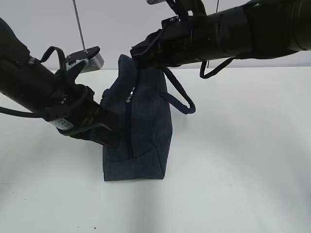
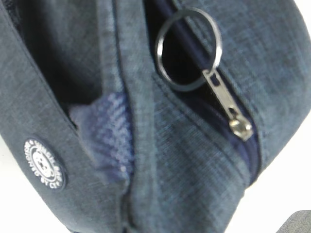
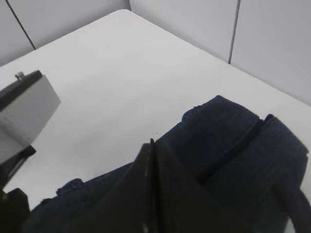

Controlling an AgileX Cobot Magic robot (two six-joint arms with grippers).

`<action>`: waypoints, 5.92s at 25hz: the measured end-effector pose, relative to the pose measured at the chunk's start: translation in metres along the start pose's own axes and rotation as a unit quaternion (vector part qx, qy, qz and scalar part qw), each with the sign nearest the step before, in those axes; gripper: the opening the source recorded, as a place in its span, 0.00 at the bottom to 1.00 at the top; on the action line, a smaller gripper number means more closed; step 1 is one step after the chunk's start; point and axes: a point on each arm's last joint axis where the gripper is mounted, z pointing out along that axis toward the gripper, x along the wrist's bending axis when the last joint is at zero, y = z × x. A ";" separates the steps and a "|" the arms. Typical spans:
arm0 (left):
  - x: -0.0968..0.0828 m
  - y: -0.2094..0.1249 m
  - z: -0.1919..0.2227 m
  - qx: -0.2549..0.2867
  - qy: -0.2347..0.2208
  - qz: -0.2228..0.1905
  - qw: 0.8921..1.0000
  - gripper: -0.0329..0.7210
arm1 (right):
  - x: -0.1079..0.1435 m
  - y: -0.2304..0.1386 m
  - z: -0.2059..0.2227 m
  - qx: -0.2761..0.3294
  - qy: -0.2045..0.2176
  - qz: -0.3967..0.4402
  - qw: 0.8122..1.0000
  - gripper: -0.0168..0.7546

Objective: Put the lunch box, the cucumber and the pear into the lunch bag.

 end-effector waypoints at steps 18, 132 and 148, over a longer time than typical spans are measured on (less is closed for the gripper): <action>0.000 0.000 0.000 -0.001 0.001 0.000 1.000 0.04 | 0.006 0.031 -0.013 0.180 0.017 0.173 0.968 0.42; 0.001 0.001 0.000 -0.008 0.005 0.000 1.000 0.04 | 0.000 0.003 0.053 0.383 0.021 0.371 0.846 0.27; 0.001 0.002 0.000 -0.013 0.005 -0.001 1.000 0.04 | -0.007 0.026 0.046 0.360 -0.007 0.297 0.884 0.03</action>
